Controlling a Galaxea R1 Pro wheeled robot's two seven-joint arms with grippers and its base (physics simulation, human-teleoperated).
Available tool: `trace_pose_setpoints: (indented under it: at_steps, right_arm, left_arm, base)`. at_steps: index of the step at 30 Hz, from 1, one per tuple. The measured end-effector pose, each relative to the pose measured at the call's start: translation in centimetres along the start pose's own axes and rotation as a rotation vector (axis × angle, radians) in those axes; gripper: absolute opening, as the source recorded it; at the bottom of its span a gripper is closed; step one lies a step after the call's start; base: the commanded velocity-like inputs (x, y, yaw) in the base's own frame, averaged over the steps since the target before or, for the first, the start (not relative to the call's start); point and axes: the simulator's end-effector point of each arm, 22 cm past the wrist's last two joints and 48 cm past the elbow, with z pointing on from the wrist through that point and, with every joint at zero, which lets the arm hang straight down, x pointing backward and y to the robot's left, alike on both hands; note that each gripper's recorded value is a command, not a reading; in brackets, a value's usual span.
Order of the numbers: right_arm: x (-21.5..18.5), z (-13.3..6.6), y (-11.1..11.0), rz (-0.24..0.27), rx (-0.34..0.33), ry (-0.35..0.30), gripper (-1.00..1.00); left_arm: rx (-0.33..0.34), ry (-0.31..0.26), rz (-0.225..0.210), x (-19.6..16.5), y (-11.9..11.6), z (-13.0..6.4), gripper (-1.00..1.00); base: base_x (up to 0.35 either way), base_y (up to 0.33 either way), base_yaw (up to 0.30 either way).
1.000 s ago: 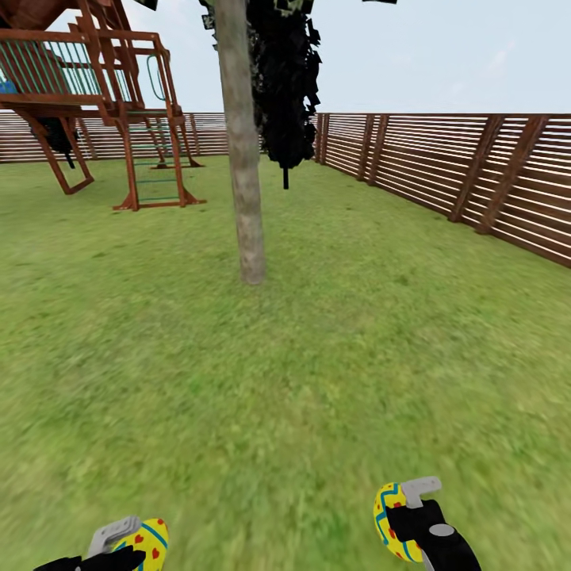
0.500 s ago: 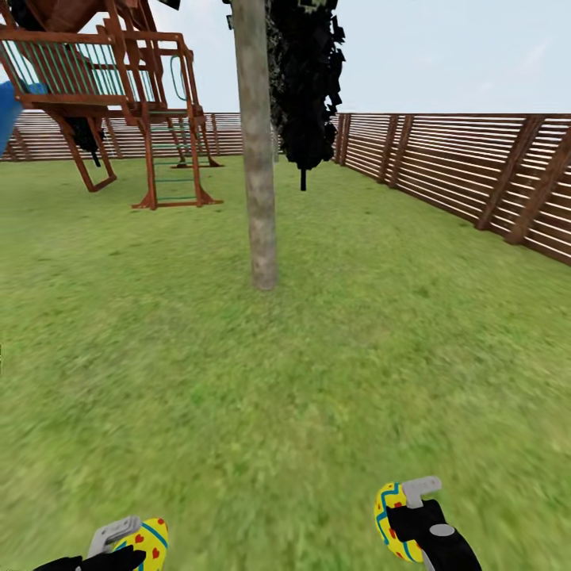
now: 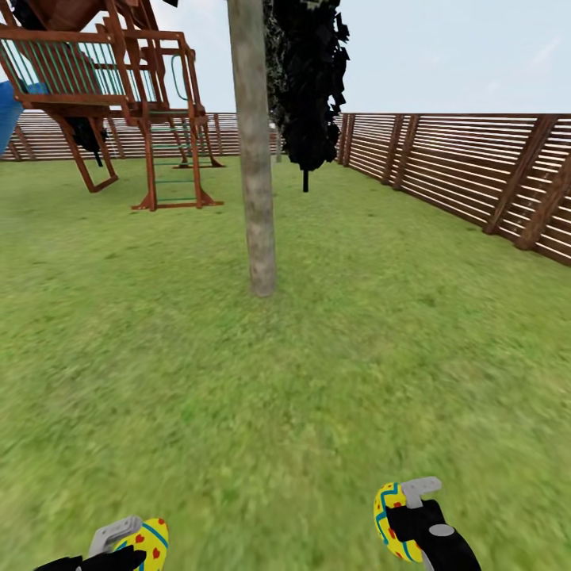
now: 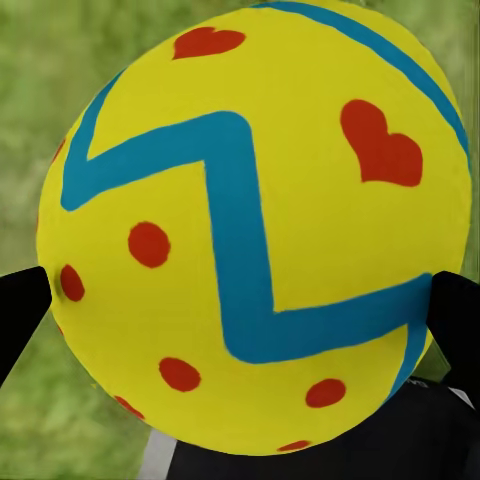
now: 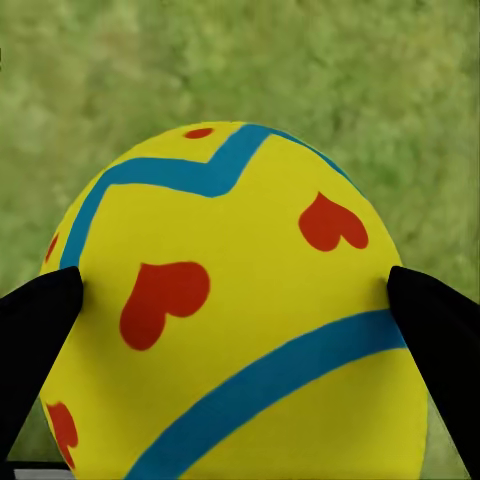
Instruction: Take the three Easter eggs out of the wicker basket on the lawn in the garden, then place them on the lawn next to a single tree (choose any tree) so that all three eggs are next to the same tree and none are left in the basket.
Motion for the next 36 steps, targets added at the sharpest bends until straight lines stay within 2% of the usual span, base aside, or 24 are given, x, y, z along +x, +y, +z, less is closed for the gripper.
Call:
trace_pose_setpoints:
  at_steps: [19,36]
  right_arm:
    - [-0.02,0.0,-0.01,0.001,0.0,-0.001,-1.0]
    - [-0.07,-0.02,-0.06,0.002,0.001,-0.002,-1.0]
  left_arm:
    - [0.001,-0.002,0.0,-0.09,-0.03,-0.02,-1.0]
    - [0.0,-0.002,0.002,-0.05,-0.02,0.0,-1.0]
  base:
    - [0.315,-0.121,0.013]
    - [0.338,-0.006,0.0]
